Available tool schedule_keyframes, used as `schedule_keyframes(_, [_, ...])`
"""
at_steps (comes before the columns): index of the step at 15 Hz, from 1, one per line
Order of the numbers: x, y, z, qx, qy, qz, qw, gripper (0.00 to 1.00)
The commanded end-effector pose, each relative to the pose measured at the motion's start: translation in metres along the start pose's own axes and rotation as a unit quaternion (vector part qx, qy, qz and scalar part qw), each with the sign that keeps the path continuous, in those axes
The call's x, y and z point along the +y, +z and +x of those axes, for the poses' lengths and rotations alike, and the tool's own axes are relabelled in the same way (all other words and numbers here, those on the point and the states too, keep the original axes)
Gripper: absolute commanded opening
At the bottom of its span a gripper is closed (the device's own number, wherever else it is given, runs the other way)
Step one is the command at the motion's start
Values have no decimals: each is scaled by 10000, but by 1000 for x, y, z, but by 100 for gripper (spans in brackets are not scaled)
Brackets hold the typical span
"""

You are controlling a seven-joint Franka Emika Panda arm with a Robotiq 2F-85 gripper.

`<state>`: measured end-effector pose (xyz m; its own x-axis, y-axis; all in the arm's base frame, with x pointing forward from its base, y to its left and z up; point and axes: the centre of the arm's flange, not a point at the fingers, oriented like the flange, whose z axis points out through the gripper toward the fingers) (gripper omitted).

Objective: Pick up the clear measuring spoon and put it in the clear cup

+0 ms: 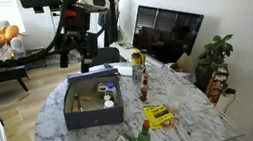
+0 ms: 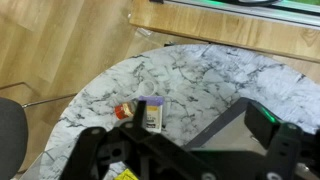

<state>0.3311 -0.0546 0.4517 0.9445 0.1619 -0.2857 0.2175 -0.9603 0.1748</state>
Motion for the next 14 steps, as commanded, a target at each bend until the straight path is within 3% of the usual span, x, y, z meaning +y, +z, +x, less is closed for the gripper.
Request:
schedule_keyframes(1, [0, 0, 0, 0, 0, 0, 10000, 100])
schedule_keyframes(4, [0, 0, 0, 2, 0, 0, 10000, 100])
schedule_keyframes(6, [12, 10, 7, 124, 234, 203, 9994, 100])
schedule_keyframes(10, [55, 63, 28, 655, 517, 619, 9946, 100])
schedule_keyframes(12, [77, 102, 38, 589, 871, 617, 9925, 100])
schedule_keyframes(14, [94, 149, 39, 256, 1325, 643, 9888, 100])
